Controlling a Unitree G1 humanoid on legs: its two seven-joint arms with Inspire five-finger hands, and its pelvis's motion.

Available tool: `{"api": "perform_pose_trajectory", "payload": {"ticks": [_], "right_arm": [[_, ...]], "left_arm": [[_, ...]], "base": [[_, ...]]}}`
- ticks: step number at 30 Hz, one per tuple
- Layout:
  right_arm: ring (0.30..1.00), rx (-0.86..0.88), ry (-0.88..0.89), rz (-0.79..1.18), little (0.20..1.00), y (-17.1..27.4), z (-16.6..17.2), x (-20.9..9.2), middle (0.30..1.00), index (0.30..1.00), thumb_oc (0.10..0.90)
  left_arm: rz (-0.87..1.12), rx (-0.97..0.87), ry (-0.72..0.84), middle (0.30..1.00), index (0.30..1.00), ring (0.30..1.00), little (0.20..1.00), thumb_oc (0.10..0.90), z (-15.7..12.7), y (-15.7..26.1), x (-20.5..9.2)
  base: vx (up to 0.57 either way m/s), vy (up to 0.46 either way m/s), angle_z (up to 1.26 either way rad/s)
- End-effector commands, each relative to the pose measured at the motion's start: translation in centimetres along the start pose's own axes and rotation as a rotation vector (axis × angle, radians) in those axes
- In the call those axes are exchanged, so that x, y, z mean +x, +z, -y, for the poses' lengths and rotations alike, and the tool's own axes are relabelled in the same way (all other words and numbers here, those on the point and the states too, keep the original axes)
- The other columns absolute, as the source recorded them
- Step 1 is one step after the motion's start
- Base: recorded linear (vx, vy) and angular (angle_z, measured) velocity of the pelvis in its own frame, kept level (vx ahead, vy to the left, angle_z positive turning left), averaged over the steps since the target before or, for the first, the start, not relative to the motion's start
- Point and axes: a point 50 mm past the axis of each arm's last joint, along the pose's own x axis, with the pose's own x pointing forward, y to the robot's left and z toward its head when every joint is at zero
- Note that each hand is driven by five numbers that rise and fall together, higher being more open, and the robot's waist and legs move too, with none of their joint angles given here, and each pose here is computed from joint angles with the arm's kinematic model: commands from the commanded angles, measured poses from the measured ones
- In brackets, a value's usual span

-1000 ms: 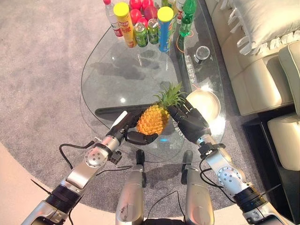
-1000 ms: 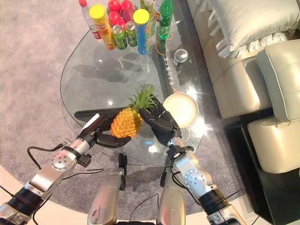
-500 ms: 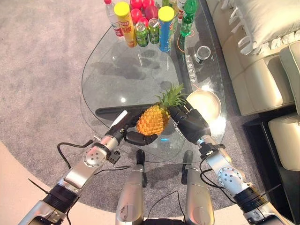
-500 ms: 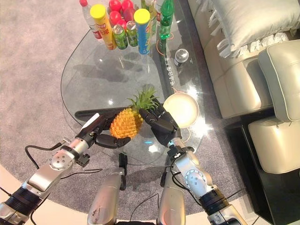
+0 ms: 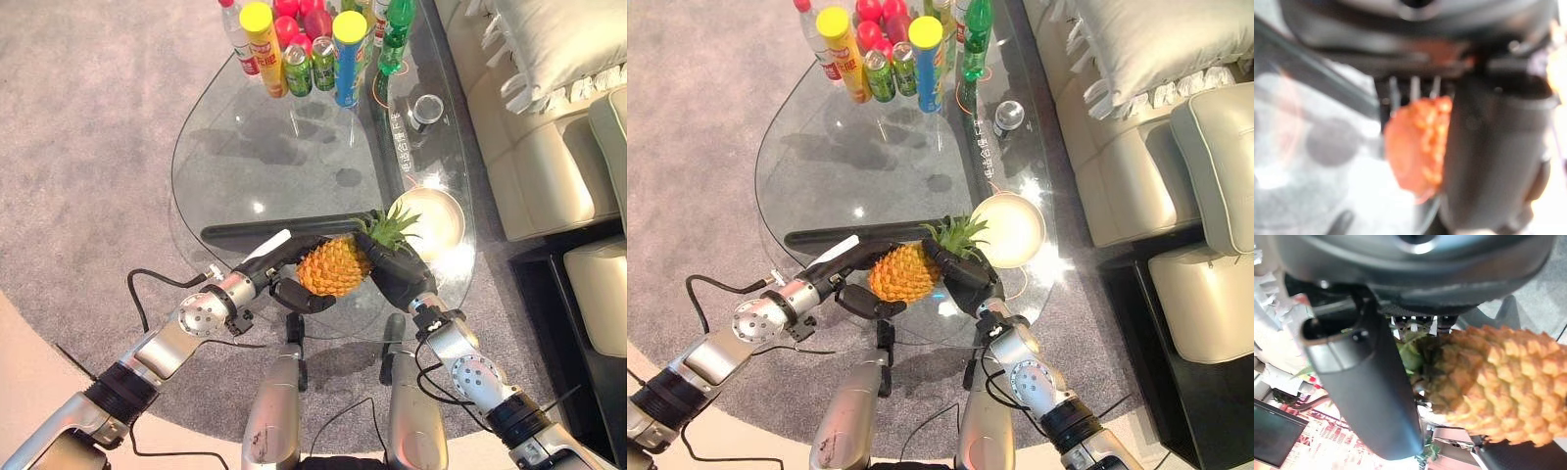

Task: Pick up the fruit to the plate

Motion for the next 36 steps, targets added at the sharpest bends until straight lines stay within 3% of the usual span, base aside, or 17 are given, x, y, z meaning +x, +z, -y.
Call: {"api": "perform_pose_trajectory", "payload": {"ticks": [1,11,12,13,14,26,36], "right_arm": [[0.900,0.042,0.319,0.081,0.900,1.5,-7.1,2.8,0.900,0.900,0.800],[0.900,0.101,0.330,0.148,0.900,2.2,-7.6,3.0,0.900,0.900,0.800],[0.559,0.108,0.338,0.166,0.502,2.4,-7.7,3.0,0.559,0.559,0.402],[0.333,0.113,0.343,0.177,0.238,2.5,-7.7,3.0,0.333,0.333,0.138],[0.300,0.126,0.353,0.215,0.200,2.8,-7.9,2.9,0.300,0.300,0.100],[0.300,0.164,0.498,0.472,0.200,5.3,-10.2,1.9,0.300,0.300,0.100],[0.300,0.116,0.565,0.463,0.200,4.9,-11.3,1.6,0.300,0.300,0.100]], "left_arm": [[0.419,0.093,-0.270,0.300,0.300,0.300,0.200,0.100,3.3,7.9,0.0],[0.394,0.003,-0.331,0.300,0.300,0.300,0.200,0.100,4.3,7.9,0.6],[0.389,-0.008,-0.334,0.300,0.300,0.300,0.200,0.100,4.4,7.8,0.6],[0.386,-0.012,-0.335,0.300,0.300,0.300,0.200,0.100,4.4,7.8,0.7],[0.380,-0.023,-0.337,0.300,0.300,0.300,0.200,0.100,4.6,7.7,0.7],[0.356,-0.097,-0.342,0.300,0.300,0.300,0.200,0.100,5.5,7.4,1.0],[0.339,-0.148,-0.321,0.300,0.300,0.300,0.200,0.100,5.6,7.1,1.4]], "base": [[0.00,0.000,0.00],[0.00,0.000,0.00],[0.00,0.000,0.00],[0.00,0.000,0.00],[0.00,0.000,0.00],[0.00,0.000,0.00],[0.00,0.000,0.00]]}}
